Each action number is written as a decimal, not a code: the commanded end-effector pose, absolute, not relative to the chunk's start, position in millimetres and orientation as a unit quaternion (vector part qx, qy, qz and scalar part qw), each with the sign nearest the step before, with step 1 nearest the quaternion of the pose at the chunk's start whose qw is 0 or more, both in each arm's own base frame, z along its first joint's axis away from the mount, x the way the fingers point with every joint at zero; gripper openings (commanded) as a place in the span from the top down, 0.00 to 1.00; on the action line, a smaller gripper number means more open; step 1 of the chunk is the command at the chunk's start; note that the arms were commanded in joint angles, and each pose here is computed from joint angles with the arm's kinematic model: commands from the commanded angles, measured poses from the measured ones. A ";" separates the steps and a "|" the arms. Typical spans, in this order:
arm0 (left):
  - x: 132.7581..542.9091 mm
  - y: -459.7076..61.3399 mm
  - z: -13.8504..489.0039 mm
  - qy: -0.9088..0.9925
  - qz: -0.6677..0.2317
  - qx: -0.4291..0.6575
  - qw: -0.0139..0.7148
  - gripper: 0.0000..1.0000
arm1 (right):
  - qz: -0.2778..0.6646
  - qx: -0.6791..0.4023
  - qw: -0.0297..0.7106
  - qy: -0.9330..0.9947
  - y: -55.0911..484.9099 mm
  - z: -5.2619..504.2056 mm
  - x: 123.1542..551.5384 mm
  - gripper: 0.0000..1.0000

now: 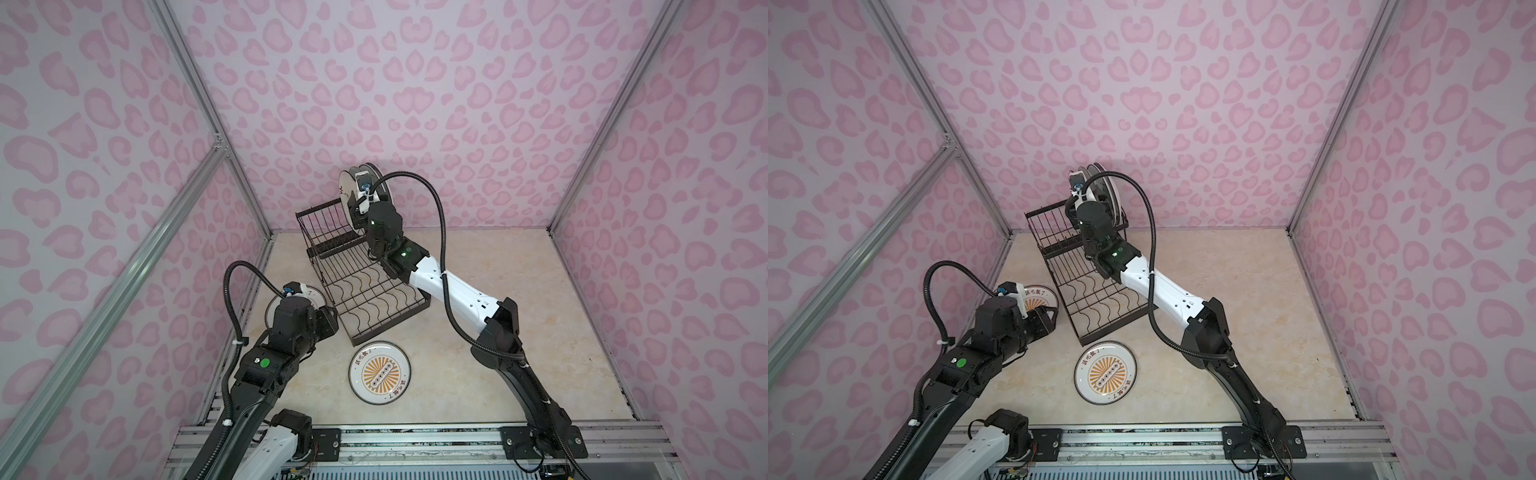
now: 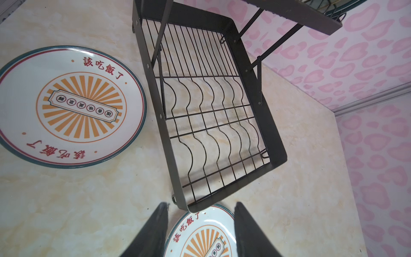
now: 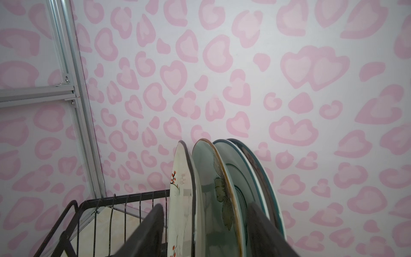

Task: Load plates into a dish rack
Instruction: Place the plate on the dish rack.

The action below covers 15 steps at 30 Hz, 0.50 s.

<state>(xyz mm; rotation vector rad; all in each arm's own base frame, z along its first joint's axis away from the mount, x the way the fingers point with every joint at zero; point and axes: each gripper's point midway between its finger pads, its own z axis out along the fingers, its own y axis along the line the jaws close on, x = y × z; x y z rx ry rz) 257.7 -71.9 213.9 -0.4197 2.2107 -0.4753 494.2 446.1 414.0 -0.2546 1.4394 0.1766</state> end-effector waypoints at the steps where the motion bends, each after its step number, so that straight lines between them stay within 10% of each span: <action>1: 260.4 -71.7 222.5 0.873 -0.187 -0.159 0.420 0.49 | 0.093 -0.118 0.752 0.641 446.7 429.8 484.8 0.41; 15: 263.3 -76.9 220.5 0.878 -0.194 -0.154 0.410 0.49 | 0.163 -0.132 0.727 0.654 391.3 458.7 440.5 0.42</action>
